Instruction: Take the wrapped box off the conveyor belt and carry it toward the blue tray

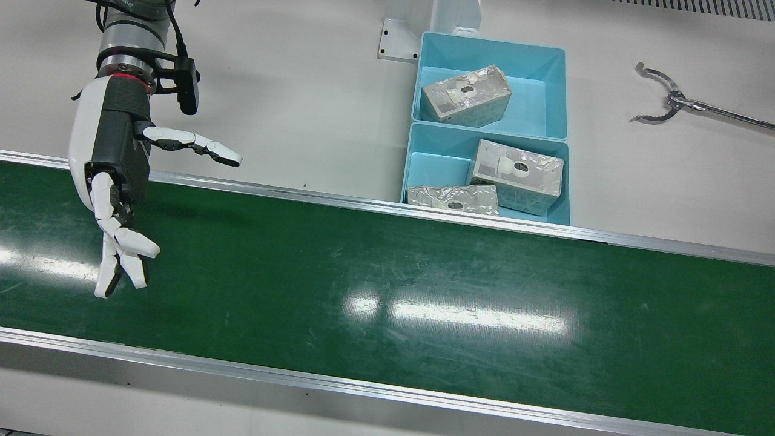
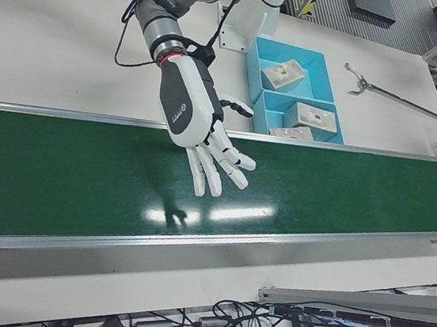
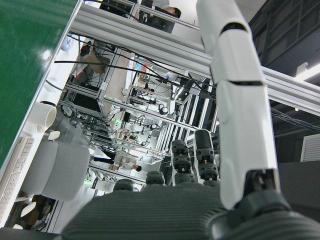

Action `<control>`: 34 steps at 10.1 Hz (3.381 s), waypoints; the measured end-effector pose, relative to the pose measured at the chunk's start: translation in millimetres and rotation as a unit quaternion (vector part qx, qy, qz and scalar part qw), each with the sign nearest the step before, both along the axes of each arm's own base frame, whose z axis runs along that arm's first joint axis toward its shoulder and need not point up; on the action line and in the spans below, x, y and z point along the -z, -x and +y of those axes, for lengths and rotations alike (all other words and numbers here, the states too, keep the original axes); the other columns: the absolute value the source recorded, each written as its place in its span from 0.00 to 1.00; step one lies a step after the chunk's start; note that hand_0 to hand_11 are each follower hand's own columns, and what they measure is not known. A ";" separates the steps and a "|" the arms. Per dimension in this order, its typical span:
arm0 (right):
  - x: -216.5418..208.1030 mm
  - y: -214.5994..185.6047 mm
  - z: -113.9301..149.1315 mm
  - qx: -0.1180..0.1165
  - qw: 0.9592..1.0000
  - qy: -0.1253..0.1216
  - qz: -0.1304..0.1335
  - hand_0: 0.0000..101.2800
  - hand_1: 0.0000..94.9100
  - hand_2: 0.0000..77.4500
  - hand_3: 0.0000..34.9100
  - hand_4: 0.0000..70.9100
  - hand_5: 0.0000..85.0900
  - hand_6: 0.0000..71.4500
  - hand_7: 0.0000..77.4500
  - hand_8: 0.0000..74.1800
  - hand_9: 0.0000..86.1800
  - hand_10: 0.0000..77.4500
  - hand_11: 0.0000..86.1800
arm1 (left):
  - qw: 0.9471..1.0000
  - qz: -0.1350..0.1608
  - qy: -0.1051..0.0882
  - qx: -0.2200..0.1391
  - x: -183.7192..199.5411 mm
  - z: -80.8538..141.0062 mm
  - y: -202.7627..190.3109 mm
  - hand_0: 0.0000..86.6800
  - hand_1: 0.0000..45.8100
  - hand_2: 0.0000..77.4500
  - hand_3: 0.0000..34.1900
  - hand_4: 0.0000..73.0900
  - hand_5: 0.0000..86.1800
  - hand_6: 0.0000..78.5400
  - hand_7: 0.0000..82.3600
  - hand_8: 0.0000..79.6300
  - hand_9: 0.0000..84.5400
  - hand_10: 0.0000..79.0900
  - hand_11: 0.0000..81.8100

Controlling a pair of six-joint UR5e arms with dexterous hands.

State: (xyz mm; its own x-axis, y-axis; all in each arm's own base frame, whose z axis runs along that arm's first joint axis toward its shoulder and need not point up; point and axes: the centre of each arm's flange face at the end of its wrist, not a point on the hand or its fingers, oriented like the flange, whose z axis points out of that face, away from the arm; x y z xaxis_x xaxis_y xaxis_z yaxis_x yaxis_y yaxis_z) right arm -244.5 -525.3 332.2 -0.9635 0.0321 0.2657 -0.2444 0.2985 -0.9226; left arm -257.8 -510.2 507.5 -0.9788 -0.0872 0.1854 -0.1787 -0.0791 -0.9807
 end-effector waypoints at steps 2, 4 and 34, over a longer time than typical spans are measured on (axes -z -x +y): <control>16.3 -2.5 -4.8 0.005 1.000 0.030 0.000 0.51 0.21 0.19 0.16 0.05 0.35 0.07 0.06 0.02 0.02 0.00 0.02 | 1.000 0.000 0.000 0.000 0.0 0.0 0.0 0.00 0.00 0.01 0.00 0.00 0.01 0.00 0.00 0.01 0.00 0.00 0.01; 12.5 2.7 -8.5 0.014 0.999 0.048 -0.014 0.52 0.17 0.11 0.24 0.02 0.35 0.04 0.05 0.05 0.02 0.00 0.02 | 1.000 0.000 0.000 0.000 0.0 0.0 0.0 0.00 0.00 0.01 0.00 0.00 0.01 0.00 0.00 0.01 0.00 0.01 0.01; -30.1 8.3 -20.7 0.016 0.996 0.080 -0.039 0.46 0.13 0.12 0.02 0.00 0.27 0.02 0.02 0.01 0.01 0.00 0.02 | 1.000 0.000 0.000 0.000 0.0 0.0 0.0 0.00 0.00 0.01 0.00 0.00 0.01 0.00 0.01 0.01 0.00 0.01 0.01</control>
State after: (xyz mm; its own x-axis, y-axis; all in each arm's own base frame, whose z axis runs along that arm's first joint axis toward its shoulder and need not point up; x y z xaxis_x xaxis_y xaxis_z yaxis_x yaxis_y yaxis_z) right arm -252.8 -546.0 362.3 -0.9789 0.0985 0.1790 -0.1629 0.1526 -0.9748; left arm -257.8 -510.2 507.5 -0.9788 -0.0871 0.1854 -0.1787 -0.0791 -0.9807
